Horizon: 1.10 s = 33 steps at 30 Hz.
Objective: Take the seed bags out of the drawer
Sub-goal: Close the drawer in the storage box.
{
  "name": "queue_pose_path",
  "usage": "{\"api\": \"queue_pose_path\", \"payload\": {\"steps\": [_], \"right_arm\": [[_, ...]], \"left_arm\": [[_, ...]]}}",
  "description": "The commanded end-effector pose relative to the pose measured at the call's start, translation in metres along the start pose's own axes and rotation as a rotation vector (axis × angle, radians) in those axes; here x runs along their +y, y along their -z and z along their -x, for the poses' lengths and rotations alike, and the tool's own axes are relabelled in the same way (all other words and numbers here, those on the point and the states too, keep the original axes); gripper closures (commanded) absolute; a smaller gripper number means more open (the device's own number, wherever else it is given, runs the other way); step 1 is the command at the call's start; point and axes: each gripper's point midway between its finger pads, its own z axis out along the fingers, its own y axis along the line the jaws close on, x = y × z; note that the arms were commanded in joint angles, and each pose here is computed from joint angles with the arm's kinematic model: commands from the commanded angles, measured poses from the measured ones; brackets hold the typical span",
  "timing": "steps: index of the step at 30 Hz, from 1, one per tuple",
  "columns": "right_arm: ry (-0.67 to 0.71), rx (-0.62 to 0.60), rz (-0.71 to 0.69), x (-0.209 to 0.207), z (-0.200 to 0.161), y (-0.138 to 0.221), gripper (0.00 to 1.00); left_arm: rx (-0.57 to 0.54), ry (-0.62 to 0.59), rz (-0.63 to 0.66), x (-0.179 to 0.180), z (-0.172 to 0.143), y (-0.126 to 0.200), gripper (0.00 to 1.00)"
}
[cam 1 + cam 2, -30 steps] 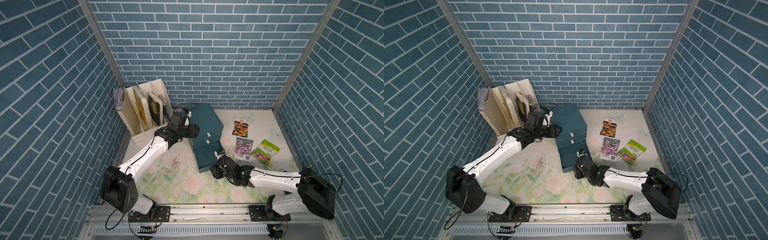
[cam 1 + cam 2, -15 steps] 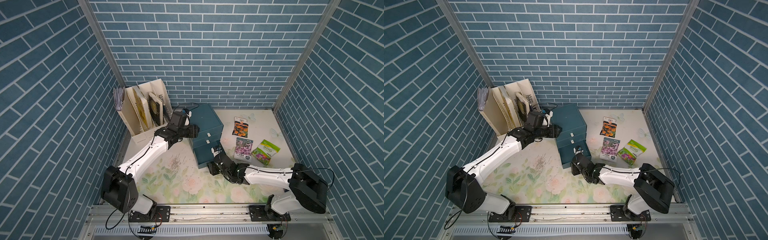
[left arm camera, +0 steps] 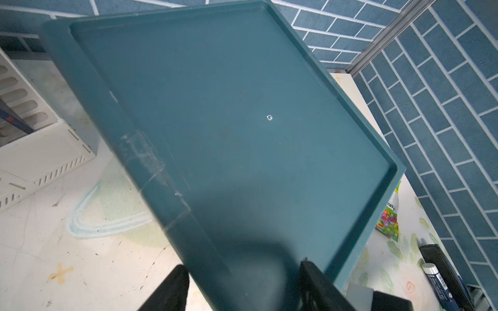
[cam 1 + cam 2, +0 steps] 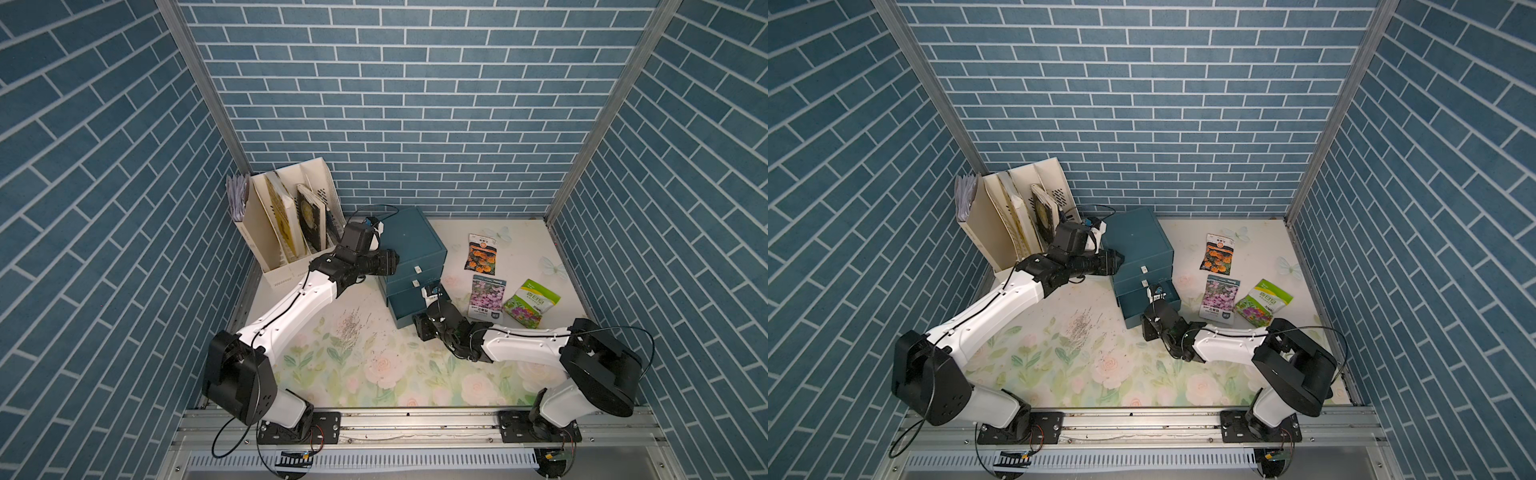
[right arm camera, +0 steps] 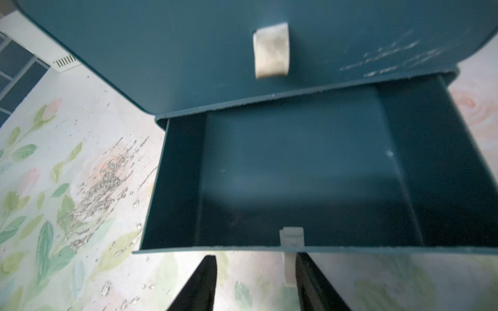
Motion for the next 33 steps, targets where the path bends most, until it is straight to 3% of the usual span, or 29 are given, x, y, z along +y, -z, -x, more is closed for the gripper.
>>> {"api": "queue_pose_path", "payload": {"steps": [1,33], "right_arm": [[0.024,-0.078,0.010,0.003,0.024,-0.007,0.49],[0.046,-0.189,0.040,0.007,0.052,-0.051,0.58]], "left_arm": [[0.205,-0.029,0.080,0.023,-0.054,-0.016,0.32],[0.217,-0.017,0.092,0.026,-0.059,-0.017,0.32]]}}
